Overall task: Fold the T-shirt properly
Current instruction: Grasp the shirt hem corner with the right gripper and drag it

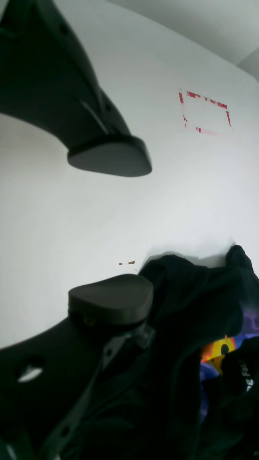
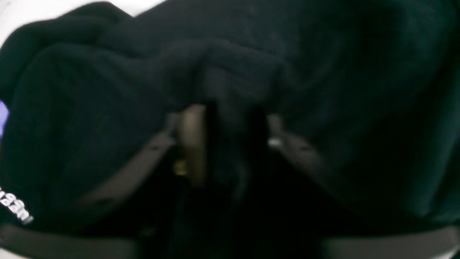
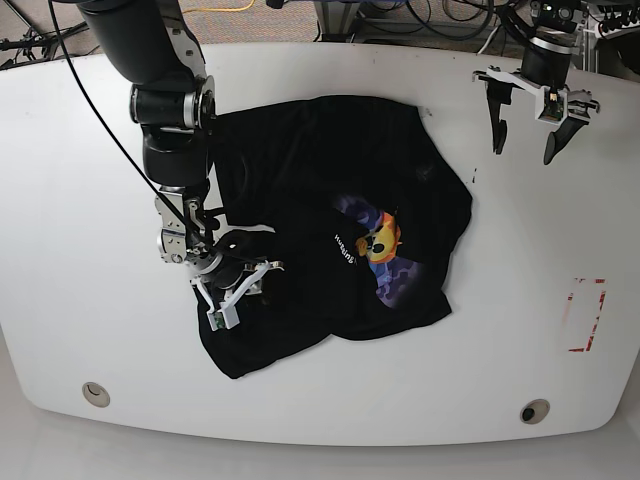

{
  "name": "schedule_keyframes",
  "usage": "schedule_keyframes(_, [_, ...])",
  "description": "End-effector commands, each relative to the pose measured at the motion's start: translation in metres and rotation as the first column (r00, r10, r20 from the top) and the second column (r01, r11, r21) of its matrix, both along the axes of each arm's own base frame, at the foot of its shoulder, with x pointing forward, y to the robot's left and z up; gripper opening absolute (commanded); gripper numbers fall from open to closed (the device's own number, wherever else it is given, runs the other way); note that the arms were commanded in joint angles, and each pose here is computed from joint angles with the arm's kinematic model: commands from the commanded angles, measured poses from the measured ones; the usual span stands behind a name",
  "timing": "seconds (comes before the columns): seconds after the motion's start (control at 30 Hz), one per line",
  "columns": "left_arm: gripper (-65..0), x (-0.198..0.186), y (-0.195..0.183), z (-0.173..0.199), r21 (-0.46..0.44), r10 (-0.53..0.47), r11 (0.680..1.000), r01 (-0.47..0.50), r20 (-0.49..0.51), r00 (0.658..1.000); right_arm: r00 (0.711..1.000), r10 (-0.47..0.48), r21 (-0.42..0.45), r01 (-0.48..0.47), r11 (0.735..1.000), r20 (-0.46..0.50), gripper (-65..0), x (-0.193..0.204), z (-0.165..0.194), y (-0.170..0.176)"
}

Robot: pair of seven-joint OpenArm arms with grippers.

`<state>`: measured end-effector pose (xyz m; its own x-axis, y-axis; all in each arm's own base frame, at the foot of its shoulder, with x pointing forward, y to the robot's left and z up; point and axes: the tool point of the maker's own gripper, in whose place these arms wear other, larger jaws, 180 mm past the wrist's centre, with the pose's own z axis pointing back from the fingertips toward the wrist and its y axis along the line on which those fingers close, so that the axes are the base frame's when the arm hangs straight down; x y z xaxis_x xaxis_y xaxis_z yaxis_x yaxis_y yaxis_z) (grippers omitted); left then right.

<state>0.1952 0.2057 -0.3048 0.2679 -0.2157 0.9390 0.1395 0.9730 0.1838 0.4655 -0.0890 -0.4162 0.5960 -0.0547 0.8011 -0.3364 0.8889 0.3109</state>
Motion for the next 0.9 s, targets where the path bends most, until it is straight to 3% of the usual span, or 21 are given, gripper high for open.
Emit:
schedule_keyframes(0.0, [-22.6, 0.002, -0.001, 0.011, 0.002, -0.008, 1.0, 0.008, 0.041, 0.999, 1.0, 0.009, -0.029, -0.009, 1.0, 0.001, -56.4, 0.005, 0.005, -0.006])
schedule_keyframes(0.1, [-22.6, 0.004, 0.0, 0.015, 0.003, -0.006, 1.0, 0.006, 0.051, 0.999, 0.999, -0.012, -0.031, 0.013, 0.999, 0.031, -62.7, 0.015, 0.017, -0.016])
schedule_keyframes(0.87, [-22.6, 0.015, -0.002, 0.017, 0.007, -0.009, 1.0, 0.008, 0.063, 0.998, 0.98, -0.005, -0.155, 0.036, 0.987, 0.197, -65.0, 0.027, 0.077, -0.053])
